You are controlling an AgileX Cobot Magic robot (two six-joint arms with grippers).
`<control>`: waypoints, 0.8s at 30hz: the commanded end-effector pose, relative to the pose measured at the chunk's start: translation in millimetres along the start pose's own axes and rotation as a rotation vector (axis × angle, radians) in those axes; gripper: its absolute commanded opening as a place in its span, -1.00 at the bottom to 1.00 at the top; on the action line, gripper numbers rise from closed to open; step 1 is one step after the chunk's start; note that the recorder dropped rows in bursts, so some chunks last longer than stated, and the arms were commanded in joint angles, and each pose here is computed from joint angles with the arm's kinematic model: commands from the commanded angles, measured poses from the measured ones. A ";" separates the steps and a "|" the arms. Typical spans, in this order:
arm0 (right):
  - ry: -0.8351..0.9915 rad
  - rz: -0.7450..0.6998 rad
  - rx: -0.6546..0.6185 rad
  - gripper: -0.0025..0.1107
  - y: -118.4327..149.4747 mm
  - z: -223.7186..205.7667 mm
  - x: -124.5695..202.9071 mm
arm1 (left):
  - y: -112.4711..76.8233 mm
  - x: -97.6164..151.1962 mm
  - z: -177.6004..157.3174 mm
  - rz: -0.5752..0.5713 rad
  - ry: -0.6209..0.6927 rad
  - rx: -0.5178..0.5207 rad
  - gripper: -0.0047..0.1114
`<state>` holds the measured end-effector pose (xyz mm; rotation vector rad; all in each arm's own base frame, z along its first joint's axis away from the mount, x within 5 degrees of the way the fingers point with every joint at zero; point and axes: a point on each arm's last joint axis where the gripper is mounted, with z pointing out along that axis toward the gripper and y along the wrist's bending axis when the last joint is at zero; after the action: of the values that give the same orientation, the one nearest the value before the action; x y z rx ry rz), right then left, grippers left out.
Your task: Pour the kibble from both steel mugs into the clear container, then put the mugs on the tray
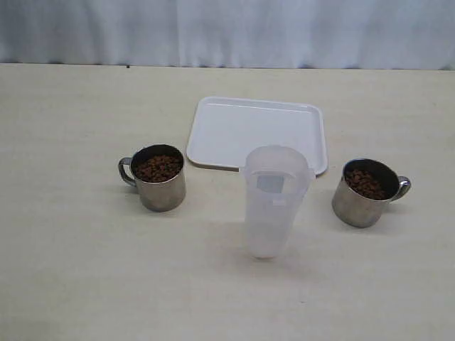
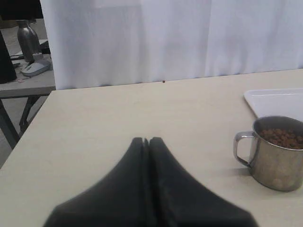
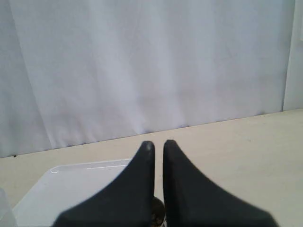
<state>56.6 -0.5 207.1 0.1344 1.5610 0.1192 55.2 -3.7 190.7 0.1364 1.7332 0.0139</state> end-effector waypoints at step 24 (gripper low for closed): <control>-0.188 0.062 -0.025 -0.87 1.5 -1.7 -15.8 | 0.2 -0.6 0.0 0.002 -0.014 -0.003 -0.92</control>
<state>56.4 -0.8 213.3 0.1388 1.4813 0.1294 55.2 -3.7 190.7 0.1364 1.7332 0.0139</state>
